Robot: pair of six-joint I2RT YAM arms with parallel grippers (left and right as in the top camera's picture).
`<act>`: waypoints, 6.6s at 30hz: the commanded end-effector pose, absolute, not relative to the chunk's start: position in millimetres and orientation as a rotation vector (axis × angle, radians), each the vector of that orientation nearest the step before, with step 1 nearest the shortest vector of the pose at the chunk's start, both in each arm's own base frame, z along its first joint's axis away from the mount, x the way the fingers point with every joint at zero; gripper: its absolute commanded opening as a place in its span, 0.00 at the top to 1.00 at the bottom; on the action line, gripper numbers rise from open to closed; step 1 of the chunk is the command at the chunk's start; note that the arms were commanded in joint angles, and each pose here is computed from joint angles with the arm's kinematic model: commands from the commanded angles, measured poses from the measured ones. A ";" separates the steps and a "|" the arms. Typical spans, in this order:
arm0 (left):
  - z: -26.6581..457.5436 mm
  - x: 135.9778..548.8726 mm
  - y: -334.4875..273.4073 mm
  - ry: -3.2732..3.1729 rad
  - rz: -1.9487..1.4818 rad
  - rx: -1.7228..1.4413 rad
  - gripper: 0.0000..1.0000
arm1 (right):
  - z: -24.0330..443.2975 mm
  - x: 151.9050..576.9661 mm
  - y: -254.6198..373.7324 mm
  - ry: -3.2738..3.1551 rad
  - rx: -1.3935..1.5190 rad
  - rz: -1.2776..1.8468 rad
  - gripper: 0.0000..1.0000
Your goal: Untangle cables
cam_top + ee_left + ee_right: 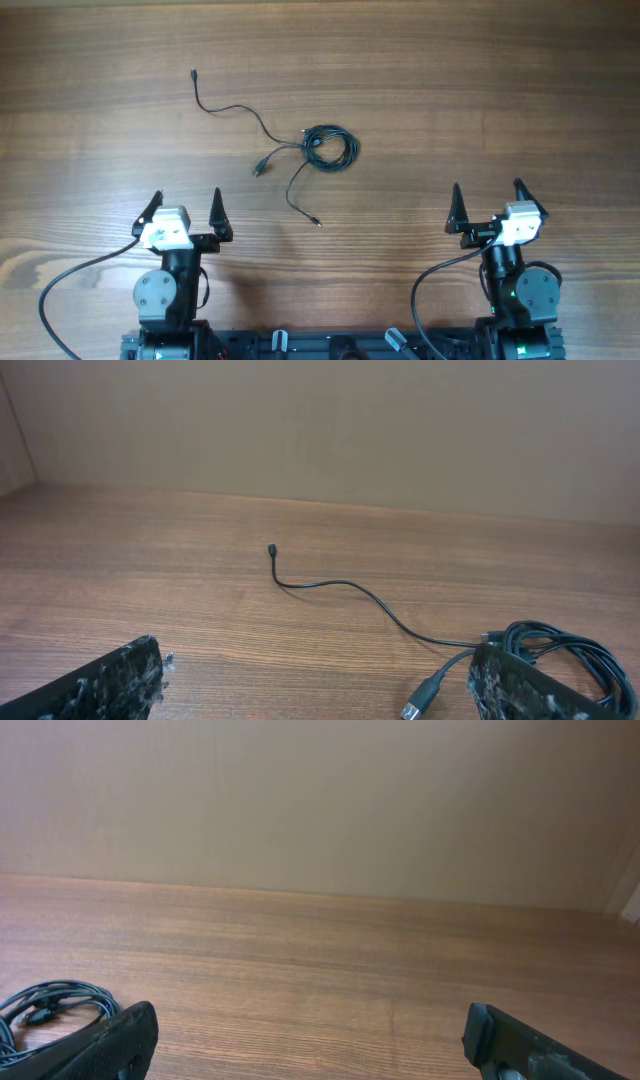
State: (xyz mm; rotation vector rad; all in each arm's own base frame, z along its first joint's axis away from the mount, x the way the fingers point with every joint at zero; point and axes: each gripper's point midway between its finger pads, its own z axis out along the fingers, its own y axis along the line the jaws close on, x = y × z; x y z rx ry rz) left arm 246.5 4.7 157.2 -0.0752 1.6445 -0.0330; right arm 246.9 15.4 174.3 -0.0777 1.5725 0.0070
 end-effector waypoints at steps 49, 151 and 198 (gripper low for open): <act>155.8 246.3 2.1 1.648 -0.031 -0.052 0.00 | 177.6 246.5 10.8 1.559 -0.043 0.004 0.00; 270.5 227.5 -10.3 1.173 -0.239 -0.081 0.00 | 177.6 246.5 10.8 1.559 -0.043 0.004 0.00; 158.6 246.4 -6.8 1.617 -0.377 -0.338 0.00 | 177.6 246.5 10.8 1.559 -0.043 0.004 0.00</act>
